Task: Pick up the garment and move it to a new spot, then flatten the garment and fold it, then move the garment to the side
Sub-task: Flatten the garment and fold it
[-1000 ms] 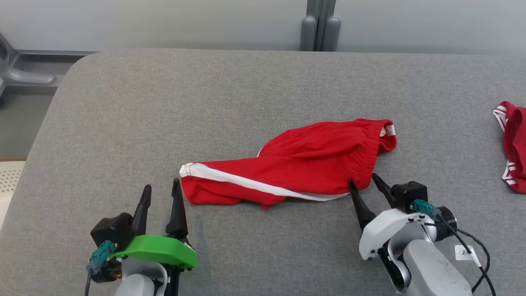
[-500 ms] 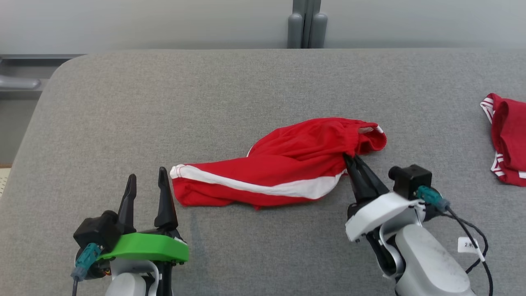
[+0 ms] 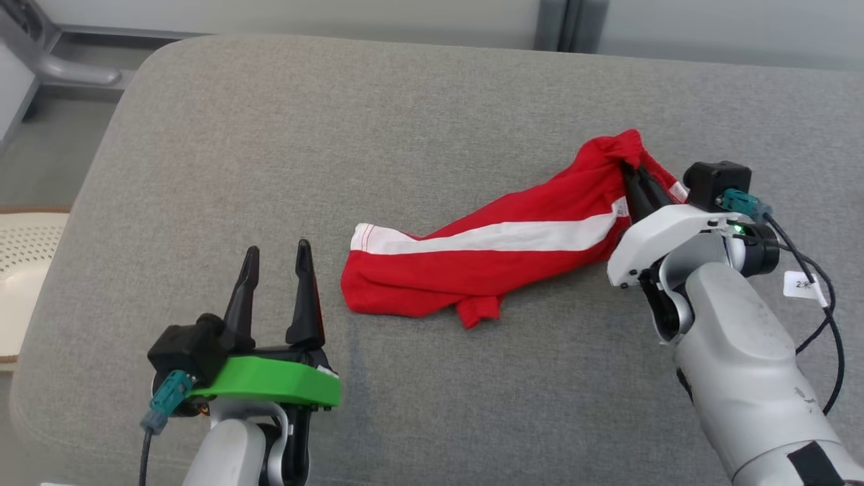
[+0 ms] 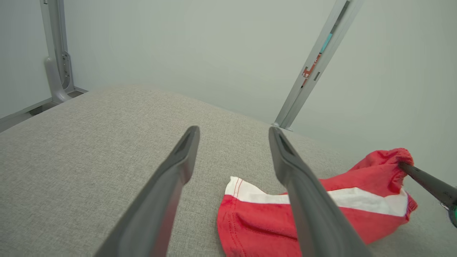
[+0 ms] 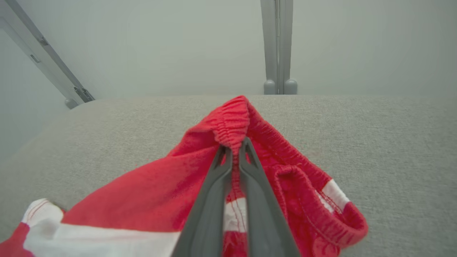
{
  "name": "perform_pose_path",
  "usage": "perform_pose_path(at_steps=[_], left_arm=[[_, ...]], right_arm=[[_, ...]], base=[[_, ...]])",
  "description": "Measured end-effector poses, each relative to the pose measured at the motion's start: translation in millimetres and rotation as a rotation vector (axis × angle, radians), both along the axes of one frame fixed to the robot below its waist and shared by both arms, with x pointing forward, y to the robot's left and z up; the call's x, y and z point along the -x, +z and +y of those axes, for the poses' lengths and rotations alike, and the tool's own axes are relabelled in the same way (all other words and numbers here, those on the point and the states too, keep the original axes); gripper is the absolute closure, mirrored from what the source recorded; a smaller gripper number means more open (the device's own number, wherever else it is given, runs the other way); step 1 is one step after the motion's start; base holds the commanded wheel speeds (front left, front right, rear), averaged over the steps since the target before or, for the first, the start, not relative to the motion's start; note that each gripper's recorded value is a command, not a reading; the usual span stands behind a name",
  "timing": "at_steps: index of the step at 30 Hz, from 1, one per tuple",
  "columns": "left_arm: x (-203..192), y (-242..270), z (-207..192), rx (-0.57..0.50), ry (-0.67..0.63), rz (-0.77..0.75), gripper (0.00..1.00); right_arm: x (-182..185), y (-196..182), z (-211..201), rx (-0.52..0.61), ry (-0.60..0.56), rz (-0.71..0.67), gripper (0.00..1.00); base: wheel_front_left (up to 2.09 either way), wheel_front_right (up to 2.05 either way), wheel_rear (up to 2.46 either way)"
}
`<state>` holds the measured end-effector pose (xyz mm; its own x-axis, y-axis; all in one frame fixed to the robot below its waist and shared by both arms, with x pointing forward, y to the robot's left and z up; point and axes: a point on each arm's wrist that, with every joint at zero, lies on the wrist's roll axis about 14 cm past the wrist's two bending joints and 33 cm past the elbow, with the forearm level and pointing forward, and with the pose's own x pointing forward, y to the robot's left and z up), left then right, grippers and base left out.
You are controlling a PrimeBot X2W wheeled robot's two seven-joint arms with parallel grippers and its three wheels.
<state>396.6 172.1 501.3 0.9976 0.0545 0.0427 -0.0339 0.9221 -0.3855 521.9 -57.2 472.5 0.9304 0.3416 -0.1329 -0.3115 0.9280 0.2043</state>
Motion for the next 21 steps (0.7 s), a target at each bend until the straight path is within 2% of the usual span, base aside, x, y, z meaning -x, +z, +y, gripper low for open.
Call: perform_pose_path(at_steps=[6,11,13,14,21], left_arm=[[0.1,-7.0,-2.0,0.004,0.001,0.025,0.0],[-3.2,-8.8,-14.0,0.01,-0.032,0.029,0.0],[-4.8,-8.6,-19.4,0.011,-0.047,0.028,0.0],[-5.6,-9.0,-22.5,0.012,-0.056,0.029,0.0],[-10.0,-2.9,-34.1,0.005,-0.091,0.01,0.0]], right_arm=[[-12.0,-28.5,-19.5,0.035,-0.066,0.059,1.0],[-9.6,-32.1,-29.7,0.053,-0.089,0.063,1.0],[-8.3,-28.1,-31.3,0.055,-0.092,0.049,0.4],[-8.1,-24.2,-31.7,0.053,-0.092,0.036,0.0],[2.6,17.0,-41.9,0.028,-0.107,-0.108,0.0]], base=[[0.0,0.0,0.0],[0.0,0.0,0.0],[0.0,0.0,0.0],[0.0,0.0,0.0],[0.0,0.0,0.0]])
